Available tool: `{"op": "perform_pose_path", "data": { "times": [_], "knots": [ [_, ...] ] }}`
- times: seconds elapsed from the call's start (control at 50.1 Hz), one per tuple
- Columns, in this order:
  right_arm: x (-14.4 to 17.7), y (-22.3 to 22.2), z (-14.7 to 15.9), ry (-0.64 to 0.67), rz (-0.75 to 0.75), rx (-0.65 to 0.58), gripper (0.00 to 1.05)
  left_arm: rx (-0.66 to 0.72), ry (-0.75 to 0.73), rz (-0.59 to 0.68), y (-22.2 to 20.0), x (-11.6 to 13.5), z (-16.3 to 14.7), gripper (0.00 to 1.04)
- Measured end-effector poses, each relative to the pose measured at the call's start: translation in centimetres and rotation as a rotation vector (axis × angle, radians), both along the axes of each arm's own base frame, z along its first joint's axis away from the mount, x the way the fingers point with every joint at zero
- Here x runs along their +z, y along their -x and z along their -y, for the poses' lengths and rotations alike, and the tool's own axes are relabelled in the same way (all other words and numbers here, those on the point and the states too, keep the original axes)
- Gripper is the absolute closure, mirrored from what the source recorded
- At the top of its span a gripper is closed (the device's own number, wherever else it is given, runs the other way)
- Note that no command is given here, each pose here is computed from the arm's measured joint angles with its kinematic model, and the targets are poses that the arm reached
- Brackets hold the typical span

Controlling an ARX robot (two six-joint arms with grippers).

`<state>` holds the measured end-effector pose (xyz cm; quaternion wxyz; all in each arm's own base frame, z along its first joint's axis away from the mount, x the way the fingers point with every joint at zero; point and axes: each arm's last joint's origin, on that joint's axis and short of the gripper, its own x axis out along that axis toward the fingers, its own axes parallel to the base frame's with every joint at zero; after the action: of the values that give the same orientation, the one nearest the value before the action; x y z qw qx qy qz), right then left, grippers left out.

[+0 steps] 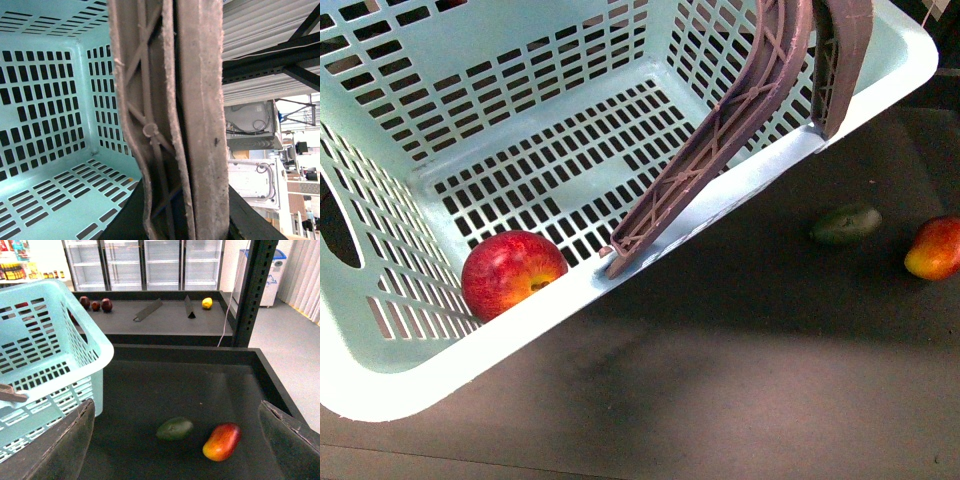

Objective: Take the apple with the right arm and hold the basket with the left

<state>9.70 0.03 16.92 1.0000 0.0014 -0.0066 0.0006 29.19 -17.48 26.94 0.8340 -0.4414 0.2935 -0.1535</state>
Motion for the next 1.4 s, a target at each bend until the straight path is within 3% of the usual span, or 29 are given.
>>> {"op": "perform_pose_path", "data": {
  "times": [0.26,0.419,0.559,0.779,1.018,1.198,1.397],
  "knots": [
    [0.0,0.0,0.0,0.0,0.0,0.0,0.09,0.0,-0.001,0.0,0.0,0.0,0.0,0.87],
    [0.0,0.0,0.0,0.0,0.0,0.0,0.09,0.099,-0.198,-0.132,0.0,0.5,0.0,0.87],
    [0.0,0.0,0.0,0.0,0.0,0.0,0.09,0.111,-0.213,-0.141,-0.6,0.2,-0.2,0.87],
    [0.0,0.0,0.0,0.0,0.0,0.0,0.09,0.175,-0.112,-0.146,-2.3,0.1,-1.9,0.87],
    [0.0,0.0,0.0,0.0,0.0,0.0,0.09,0.348,0.025,-0.135,-4.4,0.1,-5.0,0.87],
    [0.0,0.0,0.0,0.0,0.0,0.0,0.09,0.564,0.054,-0.161,-6.7,-1.8,-8.5,0.87],
    [0.0,0.0,0.0,0.0,0.0,0.0,0.09,0.689,0.133,-0.194,-8.6,-4.1,-10.7,0.87]
  ]
}}
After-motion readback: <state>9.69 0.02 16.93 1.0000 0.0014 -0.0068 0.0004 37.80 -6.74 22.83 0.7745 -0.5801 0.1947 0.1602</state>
